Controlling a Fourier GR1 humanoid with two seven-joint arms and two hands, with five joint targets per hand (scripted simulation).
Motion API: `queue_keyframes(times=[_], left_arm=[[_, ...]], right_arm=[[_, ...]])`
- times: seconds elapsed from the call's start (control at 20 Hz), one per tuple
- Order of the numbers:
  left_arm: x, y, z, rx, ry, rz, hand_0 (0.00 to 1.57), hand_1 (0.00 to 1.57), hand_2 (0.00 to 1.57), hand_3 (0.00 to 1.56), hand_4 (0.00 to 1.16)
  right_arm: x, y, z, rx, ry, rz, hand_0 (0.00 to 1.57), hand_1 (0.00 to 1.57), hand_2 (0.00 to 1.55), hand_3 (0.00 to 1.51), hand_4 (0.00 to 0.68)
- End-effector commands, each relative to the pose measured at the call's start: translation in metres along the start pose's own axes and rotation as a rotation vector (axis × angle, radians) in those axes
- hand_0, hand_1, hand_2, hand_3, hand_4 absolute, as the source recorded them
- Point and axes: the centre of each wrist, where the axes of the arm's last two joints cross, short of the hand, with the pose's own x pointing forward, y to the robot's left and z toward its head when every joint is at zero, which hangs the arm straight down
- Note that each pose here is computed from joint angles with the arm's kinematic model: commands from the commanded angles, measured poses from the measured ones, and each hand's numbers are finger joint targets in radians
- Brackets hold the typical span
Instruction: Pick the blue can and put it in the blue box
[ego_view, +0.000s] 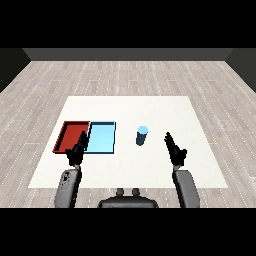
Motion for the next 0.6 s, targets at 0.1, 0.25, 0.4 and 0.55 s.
queue_keyframes(times=[0.1, 0.25, 0.4, 0.55], left_arm=[[-0.004, -0.003, 0.0000, -0.031, 0.017, -0.012, 0.00, 0.00, 0.00, 0.00, 0.00], [-0.014, -0.001, 0.0116, -0.069, 0.043, -0.011, 0.00, 0.00, 0.00, 0.00, 0.00], [0.026, -0.012, 0.0027, -0.013, -0.407, 0.141, 0.00, 0.00, 0.00, 0.00, 0.00], [-0.002, 0.007, 0.0126, -0.025, -0.422, 0.172, 0.00, 0.00, 0.00, 0.00, 0.00]], right_arm=[[0.009, -0.007, -0.039, -0.024, -0.016, 0.020, 0.00, 0.00, 0.00, 0.00, 0.000], [0.017, -0.029, -0.080, -0.050, -0.032, 0.024, 0.00, 0.00, 0.00, 0.00, 0.000], [0.040, 0.000, -0.062, 0.044, -0.327, -0.177, 0.00, 0.00, 0.00, 0.00, 0.000], [0.027, -0.011, -0.068, 0.069, -0.335, -0.193, 0.00, 0.00, 0.00, 0.00, 0.000]])
